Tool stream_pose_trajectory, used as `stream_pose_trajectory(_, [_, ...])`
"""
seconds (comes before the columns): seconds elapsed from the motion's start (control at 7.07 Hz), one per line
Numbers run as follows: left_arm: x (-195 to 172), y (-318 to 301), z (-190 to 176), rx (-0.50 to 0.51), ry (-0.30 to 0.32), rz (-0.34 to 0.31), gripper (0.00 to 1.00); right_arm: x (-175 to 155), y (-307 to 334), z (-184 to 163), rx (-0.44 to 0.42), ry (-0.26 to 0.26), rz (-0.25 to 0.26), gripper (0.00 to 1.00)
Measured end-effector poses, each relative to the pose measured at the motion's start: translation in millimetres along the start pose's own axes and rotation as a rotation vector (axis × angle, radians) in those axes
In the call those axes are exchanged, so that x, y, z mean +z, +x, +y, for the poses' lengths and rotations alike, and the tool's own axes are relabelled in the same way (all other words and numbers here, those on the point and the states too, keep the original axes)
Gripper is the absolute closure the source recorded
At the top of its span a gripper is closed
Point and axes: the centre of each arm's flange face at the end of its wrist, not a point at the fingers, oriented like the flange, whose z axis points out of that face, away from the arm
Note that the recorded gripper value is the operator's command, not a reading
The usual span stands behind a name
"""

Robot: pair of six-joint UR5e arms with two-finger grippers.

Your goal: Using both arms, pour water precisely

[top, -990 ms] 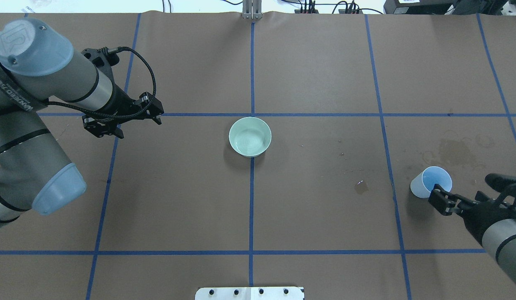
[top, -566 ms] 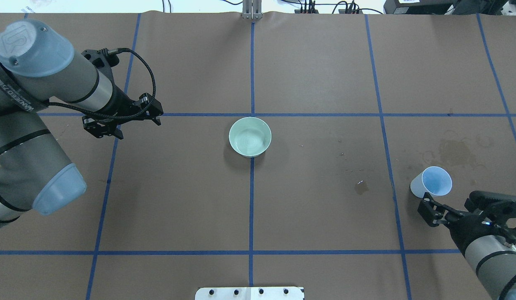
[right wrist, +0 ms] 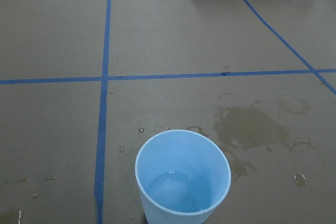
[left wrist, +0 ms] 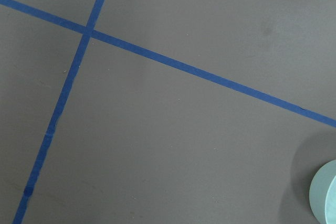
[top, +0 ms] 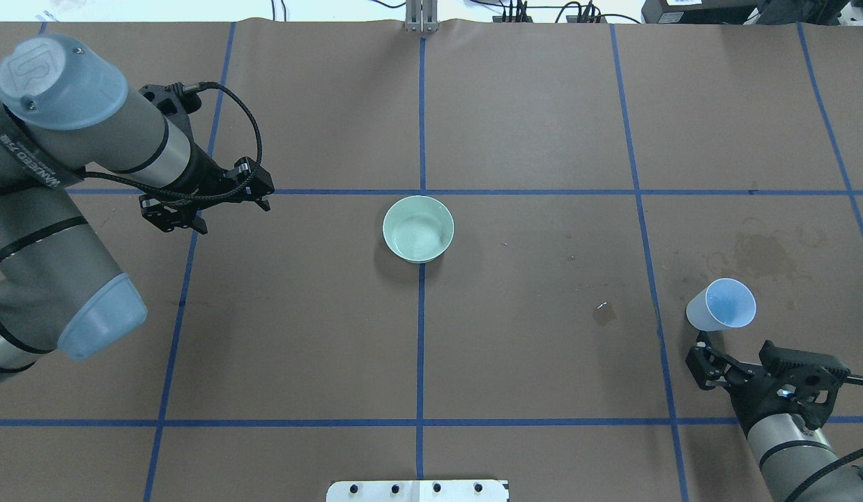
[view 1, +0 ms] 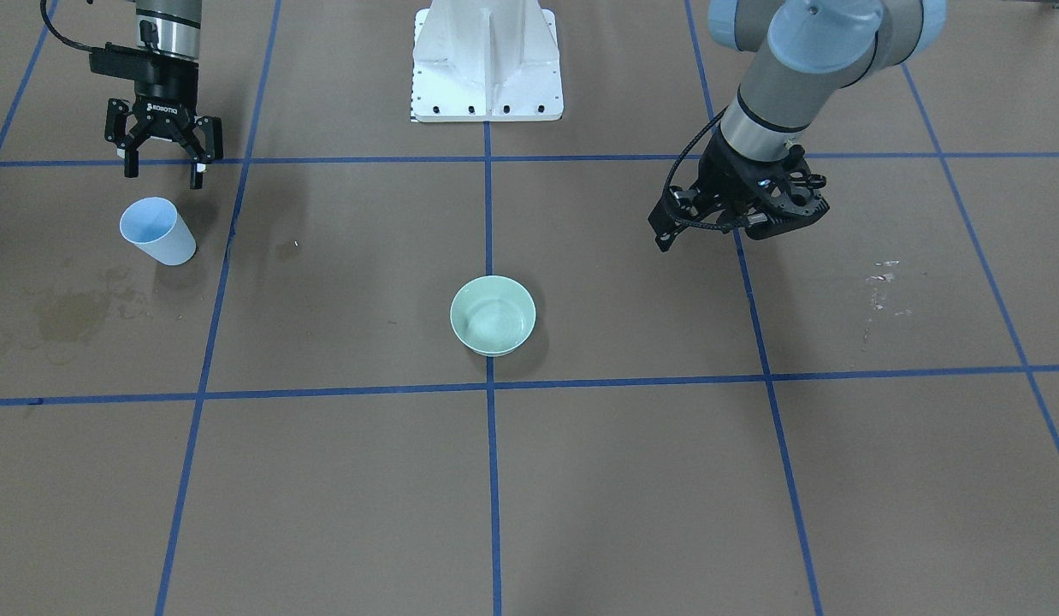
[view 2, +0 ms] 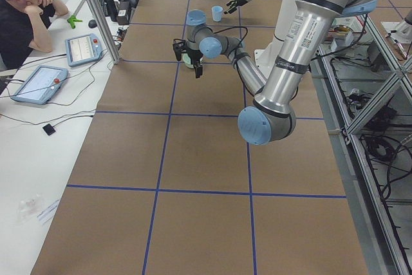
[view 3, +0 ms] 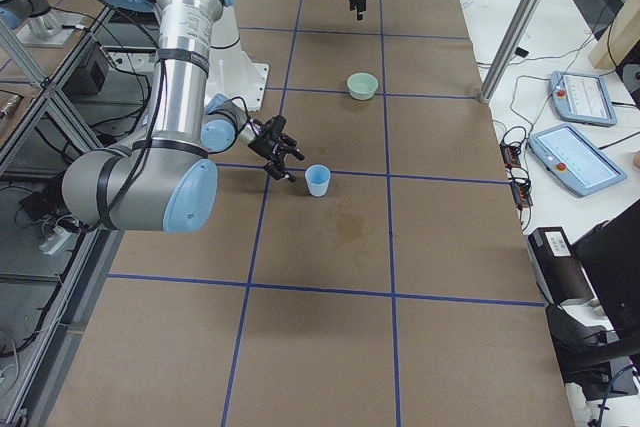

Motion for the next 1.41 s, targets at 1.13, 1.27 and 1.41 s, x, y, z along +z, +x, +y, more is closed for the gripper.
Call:
stream_pose_trajectory(1.13, [5.5, -0.9, -2.1, -0.006, -0.003, -0.010, 0.00, 36.0, 7.8, 29.9, -0.030, 0.107, 0.012, 0.01])
stream_pose_trajectory(1.27, [6.3, -0.3, -2.5, -0.006, -0.003, -0.011, 0.00, 39.2, 10.1, 30.5, -0.033, 0.111, 0.018, 0.01])
stream_pose_trajectory(1.41, [7.2, 0.0, -3.0, -0.007, -0.003, -0.012, 0.00, 41.6, 11.6, 29.9, -0.035, 0.115, 0.023, 0.01])
